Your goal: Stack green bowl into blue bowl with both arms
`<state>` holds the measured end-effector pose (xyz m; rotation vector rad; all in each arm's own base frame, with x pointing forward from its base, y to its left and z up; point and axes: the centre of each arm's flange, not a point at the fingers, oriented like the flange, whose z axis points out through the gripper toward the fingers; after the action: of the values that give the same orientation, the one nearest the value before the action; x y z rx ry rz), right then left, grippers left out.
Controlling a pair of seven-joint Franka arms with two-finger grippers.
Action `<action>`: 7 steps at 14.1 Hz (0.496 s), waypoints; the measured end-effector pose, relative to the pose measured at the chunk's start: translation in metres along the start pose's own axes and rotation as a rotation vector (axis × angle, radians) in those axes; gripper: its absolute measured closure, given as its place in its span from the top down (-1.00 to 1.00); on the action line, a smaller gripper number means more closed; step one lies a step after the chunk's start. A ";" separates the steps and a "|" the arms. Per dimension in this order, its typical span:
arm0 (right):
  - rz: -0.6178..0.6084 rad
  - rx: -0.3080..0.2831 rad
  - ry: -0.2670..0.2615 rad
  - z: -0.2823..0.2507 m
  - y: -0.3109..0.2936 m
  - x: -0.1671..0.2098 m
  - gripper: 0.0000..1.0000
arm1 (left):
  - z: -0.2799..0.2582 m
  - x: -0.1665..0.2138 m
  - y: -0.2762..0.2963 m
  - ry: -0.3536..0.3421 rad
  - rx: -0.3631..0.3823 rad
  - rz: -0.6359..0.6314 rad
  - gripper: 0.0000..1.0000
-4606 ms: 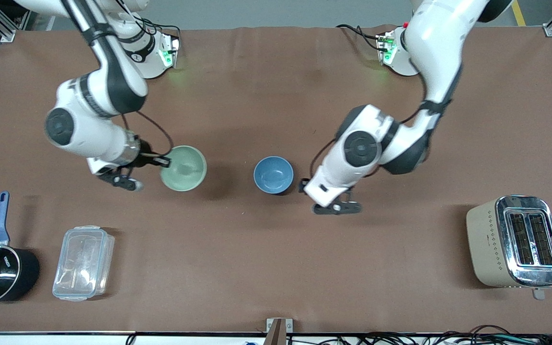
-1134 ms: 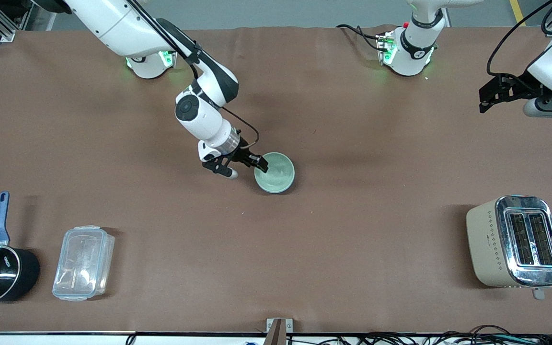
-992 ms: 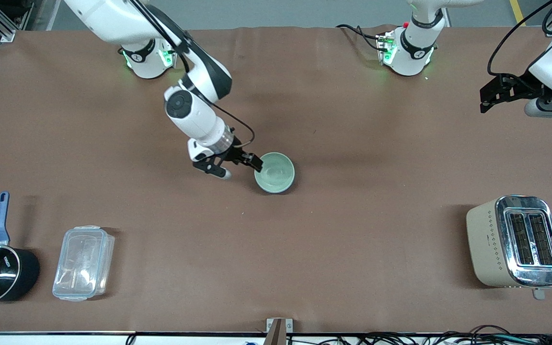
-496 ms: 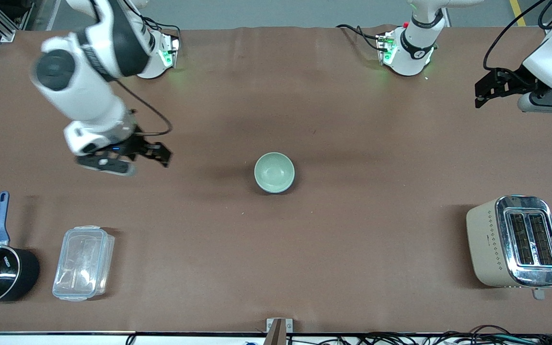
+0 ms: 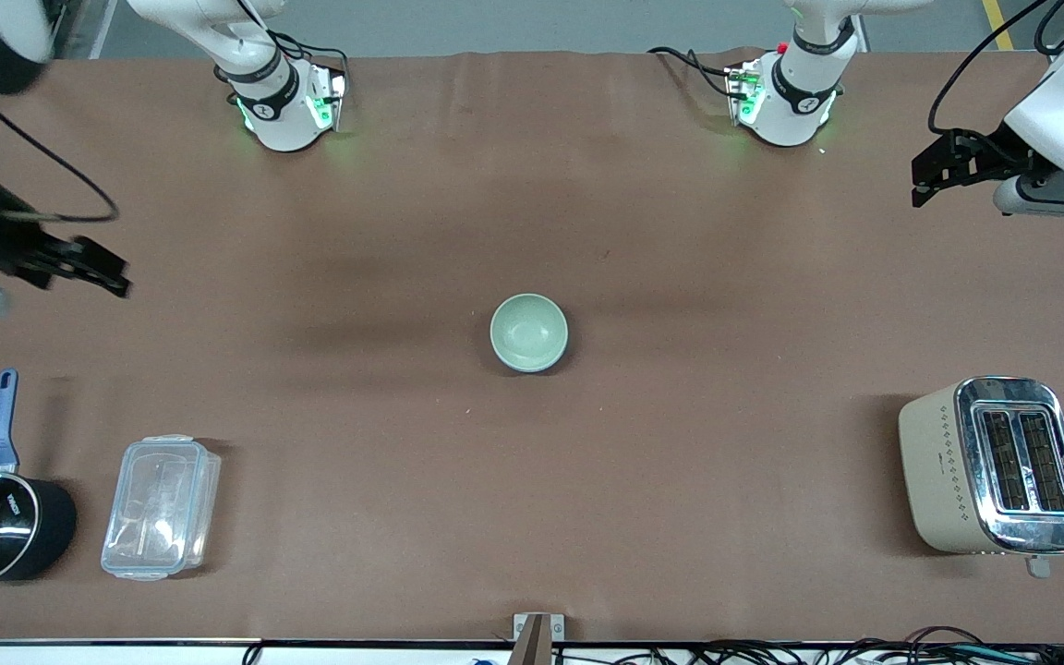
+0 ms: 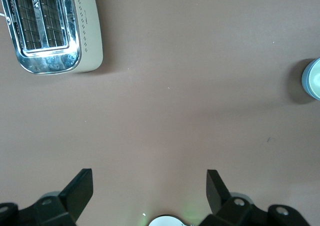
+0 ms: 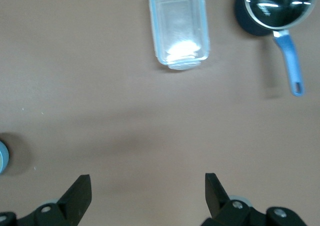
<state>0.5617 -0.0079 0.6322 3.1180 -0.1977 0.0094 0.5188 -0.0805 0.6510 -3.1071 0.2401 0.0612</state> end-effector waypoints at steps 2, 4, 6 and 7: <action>0.016 -0.001 -0.008 -0.039 0.018 -0.012 1.00 | 0.000 0.001 0.002 0.001 0.000 0.003 1.00; 0.017 -0.001 -0.005 -0.053 0.019 -0.017 1.00 | 0.000 0.002 0.002 0.000 -0.001 0.005 1.00; 0.011 -0.001 0.000 -0.050 0.015 -0.014 1.00 | 0.001 0.003 0.003 -0.001 -0.001 0.006 1.00; 0.008 -0.001 0.000 -0.048 0.013 -0.012 1.00 | 0.001 0.003 0.003 -0.002 -0.001 0.006 1.00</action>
<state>0.5478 -0.0185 0.6800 3.1161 -0.2107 0.0086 0.5215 -0.0838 0.6495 -3.1070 0.2496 0.0641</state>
